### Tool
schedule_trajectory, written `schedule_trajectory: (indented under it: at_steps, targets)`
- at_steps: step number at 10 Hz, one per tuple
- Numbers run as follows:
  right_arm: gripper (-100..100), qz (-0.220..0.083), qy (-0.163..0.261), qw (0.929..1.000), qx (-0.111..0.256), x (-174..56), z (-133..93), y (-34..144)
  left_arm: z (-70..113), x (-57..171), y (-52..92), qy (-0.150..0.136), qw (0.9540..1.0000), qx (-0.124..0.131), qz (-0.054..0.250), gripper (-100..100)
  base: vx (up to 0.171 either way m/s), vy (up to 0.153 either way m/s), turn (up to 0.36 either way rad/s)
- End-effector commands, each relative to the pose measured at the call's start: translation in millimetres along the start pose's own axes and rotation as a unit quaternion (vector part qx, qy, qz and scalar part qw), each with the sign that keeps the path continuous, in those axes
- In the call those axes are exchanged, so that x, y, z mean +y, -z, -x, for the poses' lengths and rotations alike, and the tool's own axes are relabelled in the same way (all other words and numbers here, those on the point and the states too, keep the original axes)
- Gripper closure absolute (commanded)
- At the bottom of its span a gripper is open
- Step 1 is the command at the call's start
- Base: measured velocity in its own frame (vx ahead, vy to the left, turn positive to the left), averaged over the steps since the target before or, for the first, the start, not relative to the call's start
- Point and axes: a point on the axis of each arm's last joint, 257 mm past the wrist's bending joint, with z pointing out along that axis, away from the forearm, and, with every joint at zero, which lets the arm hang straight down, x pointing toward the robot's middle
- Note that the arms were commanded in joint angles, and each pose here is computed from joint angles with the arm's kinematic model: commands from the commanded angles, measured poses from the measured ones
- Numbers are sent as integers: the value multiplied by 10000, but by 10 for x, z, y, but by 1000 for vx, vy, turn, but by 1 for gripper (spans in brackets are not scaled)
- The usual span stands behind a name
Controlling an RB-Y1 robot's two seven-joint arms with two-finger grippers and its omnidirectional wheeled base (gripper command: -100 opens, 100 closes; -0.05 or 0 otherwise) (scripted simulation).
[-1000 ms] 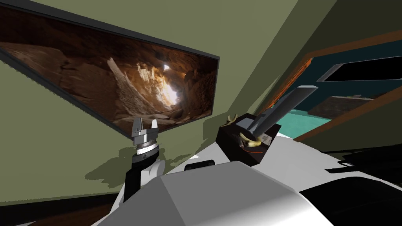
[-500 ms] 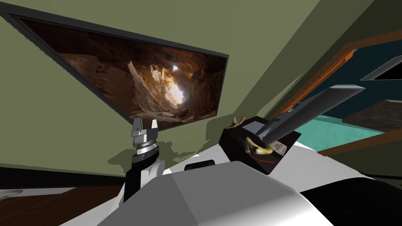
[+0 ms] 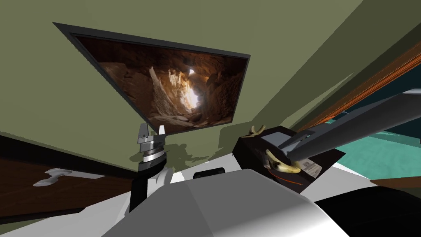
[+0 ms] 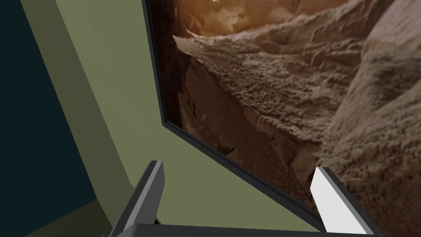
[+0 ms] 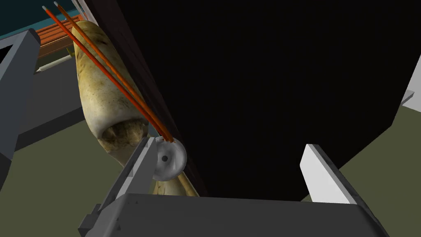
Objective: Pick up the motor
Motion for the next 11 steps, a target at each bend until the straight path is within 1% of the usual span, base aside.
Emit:
schedule_trajectory:
  at_steps: [1, 2, 3, 5, 8, 11]
  targets:
    - [-100, -161, 225, 9996, 31, -106, -73, -28, 0, 0, 0, 0, 10000, 0, 0, 0, 10, -22, 107]
    - [-100, -161, 225, 9996, 31, -106, -73, -28, 0, 0, 0, -1, 10000, 0, 0, 0, 5, -9, -21]
    - [-100, -337, 454, 9984, -17, -218, -87, -49, 1, 0, 0, -1, 10000, 0, 1, 0, 7, -10, 148]
    - [-100, -344, 483, 9982, 9, -227, -119, -50, 0, 0, 0, -1, 10000, 0, 0, 0, 5, -13, 66]
    - [-100, -724, 1079, 9915, -47, -490, -209, -83, 0, 0, 0, -1, 10000, 0, 0, 0, 13, -40, 194]
    - [-100, -852, 1401, 9865, -42, -591, -288, -83, 1, 0, 0, -1, 10000, 0, 1, 0, 20, -79, 111]
